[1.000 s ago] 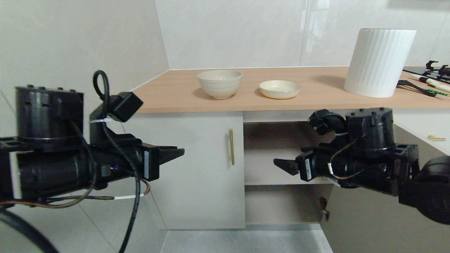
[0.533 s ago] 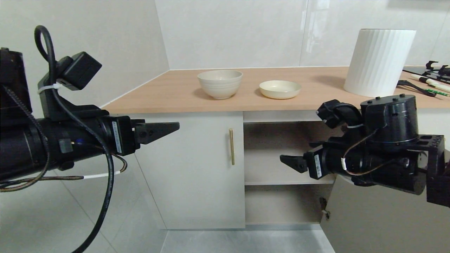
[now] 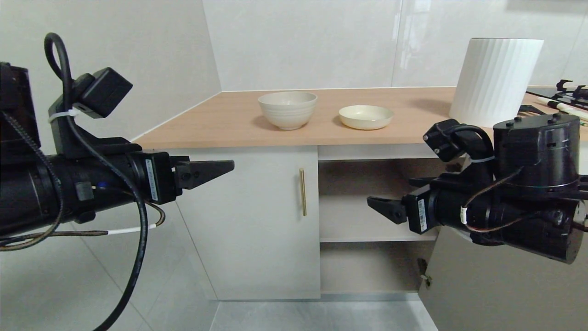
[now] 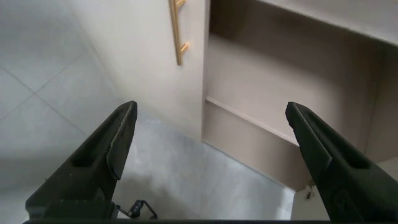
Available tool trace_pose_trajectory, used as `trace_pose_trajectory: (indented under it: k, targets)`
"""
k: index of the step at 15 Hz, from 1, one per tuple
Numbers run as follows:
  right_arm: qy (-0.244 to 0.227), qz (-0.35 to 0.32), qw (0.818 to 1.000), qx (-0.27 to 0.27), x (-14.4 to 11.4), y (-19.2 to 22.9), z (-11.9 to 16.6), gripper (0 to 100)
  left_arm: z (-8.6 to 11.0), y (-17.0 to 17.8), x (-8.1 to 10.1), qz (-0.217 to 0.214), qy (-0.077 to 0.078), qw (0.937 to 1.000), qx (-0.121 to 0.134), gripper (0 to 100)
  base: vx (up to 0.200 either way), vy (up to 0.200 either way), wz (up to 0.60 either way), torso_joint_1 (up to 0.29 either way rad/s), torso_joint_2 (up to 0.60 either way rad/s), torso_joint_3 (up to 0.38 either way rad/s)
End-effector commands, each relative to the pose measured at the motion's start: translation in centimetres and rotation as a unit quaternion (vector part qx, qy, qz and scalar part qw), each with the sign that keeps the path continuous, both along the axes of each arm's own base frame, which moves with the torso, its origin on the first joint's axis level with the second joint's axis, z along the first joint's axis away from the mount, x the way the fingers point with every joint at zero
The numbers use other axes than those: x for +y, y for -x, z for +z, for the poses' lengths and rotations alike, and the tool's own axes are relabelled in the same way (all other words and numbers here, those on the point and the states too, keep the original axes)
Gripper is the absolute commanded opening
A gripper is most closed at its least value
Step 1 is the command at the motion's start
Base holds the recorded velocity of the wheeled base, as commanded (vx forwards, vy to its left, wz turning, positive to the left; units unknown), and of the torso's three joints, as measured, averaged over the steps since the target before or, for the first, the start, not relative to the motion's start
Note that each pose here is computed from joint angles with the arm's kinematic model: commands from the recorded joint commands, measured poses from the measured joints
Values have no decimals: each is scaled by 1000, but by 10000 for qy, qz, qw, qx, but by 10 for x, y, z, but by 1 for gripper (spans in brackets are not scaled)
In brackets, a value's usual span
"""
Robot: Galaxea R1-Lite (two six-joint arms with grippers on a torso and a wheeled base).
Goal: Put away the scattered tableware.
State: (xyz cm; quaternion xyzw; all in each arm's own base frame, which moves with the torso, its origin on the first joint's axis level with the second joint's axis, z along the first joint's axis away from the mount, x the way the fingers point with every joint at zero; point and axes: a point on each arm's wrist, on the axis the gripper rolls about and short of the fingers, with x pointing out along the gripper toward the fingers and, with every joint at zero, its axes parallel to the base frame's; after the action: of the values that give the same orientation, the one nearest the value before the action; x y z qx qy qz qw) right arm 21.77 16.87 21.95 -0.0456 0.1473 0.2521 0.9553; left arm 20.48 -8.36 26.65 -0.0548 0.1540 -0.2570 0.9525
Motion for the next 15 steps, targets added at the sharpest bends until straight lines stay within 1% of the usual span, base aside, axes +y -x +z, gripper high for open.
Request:
trace_pose_trajectory:
  k: [1,4,9,15]
  targets:
    - [-34,-6,10000,-62,-1,4,4,100,-1,-1,0,2,-5,10000,16,100,200,0,0,2,12,7]
    - [-77,0,9999,-108,-5,11,8,100,3,4,2,2,28,10000,-69,100,200,0,0,-1,1,4]
    - [-70,133,9999,-9,-10,20,1,100,10,13,4,-21,87,9997,-219,100,200,0,0,3,1,2]
    - [-20,155,9999,-12,-10,20,-1,100,10,15,3,-50,104,9996,-244,100,0,0,0,0,0,0]
